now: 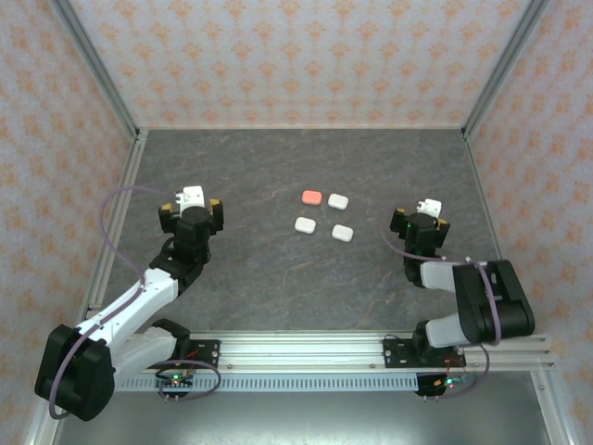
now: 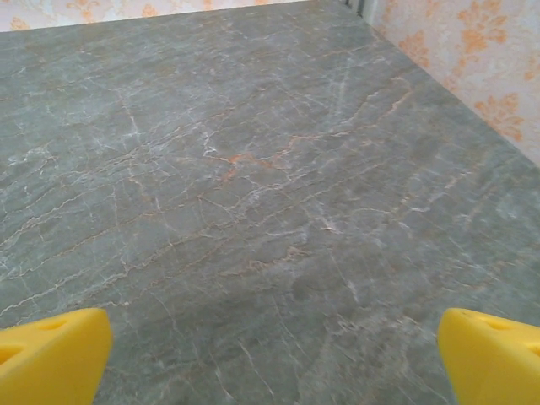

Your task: Insert wireless bluetooth earbuds into charging case

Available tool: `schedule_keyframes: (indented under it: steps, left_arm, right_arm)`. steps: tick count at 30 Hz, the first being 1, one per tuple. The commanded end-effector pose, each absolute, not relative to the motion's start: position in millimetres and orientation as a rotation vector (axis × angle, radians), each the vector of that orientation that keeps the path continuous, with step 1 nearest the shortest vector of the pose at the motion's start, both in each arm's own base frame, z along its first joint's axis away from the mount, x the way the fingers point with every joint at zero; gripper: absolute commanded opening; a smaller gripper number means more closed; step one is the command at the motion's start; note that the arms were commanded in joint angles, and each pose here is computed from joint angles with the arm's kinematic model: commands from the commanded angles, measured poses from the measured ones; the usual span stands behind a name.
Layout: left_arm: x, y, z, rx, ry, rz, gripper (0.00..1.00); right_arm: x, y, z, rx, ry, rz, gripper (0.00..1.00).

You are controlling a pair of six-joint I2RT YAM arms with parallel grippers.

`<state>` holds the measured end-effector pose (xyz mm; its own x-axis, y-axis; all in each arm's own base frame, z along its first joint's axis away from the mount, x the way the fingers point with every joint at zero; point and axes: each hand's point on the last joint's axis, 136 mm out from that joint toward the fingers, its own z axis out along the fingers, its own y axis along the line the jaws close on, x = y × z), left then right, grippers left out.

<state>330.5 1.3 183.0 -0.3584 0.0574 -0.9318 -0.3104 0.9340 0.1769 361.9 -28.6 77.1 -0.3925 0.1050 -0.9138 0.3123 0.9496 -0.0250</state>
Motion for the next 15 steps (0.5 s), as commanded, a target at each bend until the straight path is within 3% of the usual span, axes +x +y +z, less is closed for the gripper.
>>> schedule_keyframes:
  steps: [1,15]
  left_arm:
    - [336,3,191,-0.125,1.837,0.387,1.0]
    - [346,28,142,-0.216,1.818,0.289,1.0]
  right_arm:
    - [385,-19,96,0.249,1.864,-0.165,0.99]
    - [393,-30,88,0.302,1.954,-0.085,0.99]
